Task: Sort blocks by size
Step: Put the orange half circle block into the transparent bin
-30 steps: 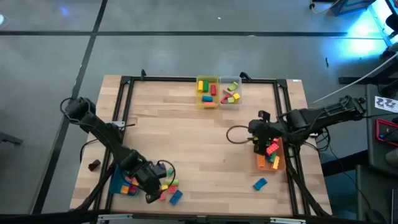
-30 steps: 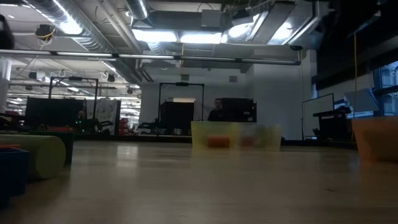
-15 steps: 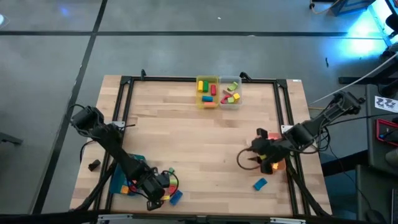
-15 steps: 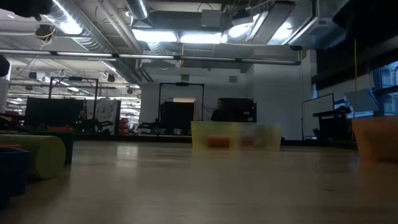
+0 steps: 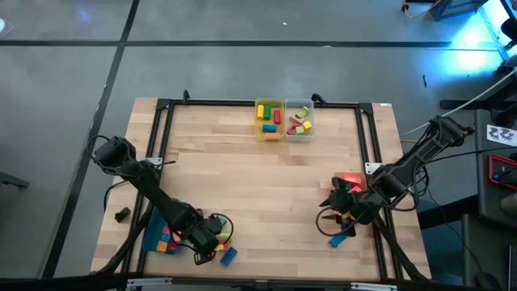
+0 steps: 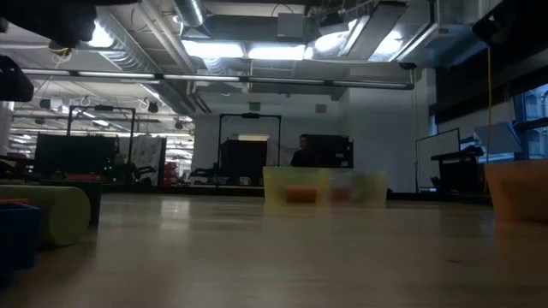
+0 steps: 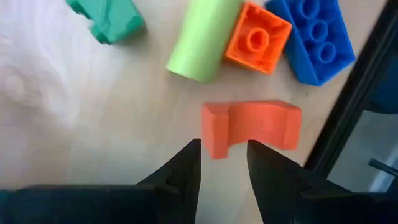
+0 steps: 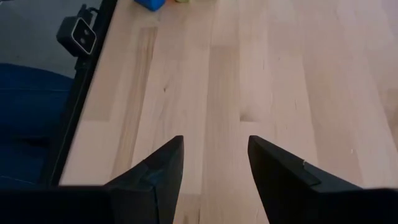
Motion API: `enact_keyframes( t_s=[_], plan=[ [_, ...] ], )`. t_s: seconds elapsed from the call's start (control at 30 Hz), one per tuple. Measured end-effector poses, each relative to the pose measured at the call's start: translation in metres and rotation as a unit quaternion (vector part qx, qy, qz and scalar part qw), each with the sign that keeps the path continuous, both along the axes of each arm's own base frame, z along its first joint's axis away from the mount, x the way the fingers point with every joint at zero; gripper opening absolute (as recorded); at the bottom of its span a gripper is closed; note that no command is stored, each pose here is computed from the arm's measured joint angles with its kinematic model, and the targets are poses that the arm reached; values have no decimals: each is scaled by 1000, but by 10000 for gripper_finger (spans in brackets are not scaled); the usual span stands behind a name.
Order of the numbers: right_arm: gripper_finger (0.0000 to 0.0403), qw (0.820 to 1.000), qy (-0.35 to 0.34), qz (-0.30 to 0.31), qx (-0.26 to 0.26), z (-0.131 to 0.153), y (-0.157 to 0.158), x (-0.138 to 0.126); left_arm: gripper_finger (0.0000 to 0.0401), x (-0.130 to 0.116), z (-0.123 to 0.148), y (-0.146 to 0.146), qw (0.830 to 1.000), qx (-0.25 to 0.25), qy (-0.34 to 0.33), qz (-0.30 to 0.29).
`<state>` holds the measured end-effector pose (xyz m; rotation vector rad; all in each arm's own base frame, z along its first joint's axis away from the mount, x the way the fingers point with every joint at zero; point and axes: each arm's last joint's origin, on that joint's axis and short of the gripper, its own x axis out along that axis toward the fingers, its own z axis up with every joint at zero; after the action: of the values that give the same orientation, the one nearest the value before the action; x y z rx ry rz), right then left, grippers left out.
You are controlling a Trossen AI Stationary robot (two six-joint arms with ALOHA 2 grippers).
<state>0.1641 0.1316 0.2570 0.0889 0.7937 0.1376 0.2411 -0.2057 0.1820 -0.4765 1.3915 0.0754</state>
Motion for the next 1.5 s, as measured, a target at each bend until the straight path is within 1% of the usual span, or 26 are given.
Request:
enact_keyframes(
  t_s=[0.23, 0.77, 0.87, 1.07, 1.2, 1.33, 1.5],
  plan=[
    [182, 1000, 10, 0, -9, -10, -2, -2, 114, 2, -6, -2, 1000, 8, 4, 3],
    [182, 1000, 10, 0, -9, -10, -2, -2, 113, 9, -33, -10, 1000, 21, 20, -5],
    [182, 1000, 11, 0, -10, -10, -2, -2, 101, 9, -34, -10, 1000, 21, 21, -9],
    [182, 1000, 11, 0, -10, -10, -2, -2, 32, 10, -34, -11, 1000, 13, 23, -11],
    [182, 1000, 11, 0, -10, -10, -2, -2, 29, 12, -32, -7, 999, -2, 33, -4],
    [182, 1000, 11, 0, -10, -10, -2, -2, 29, 14, -26, 1, 999, -3, 31, 9],
    [182, 1000, 11, 0, -10, -10, -2, -2, 29, 20, -5, 12, 1000, -26, -5, 14]
  ],
)
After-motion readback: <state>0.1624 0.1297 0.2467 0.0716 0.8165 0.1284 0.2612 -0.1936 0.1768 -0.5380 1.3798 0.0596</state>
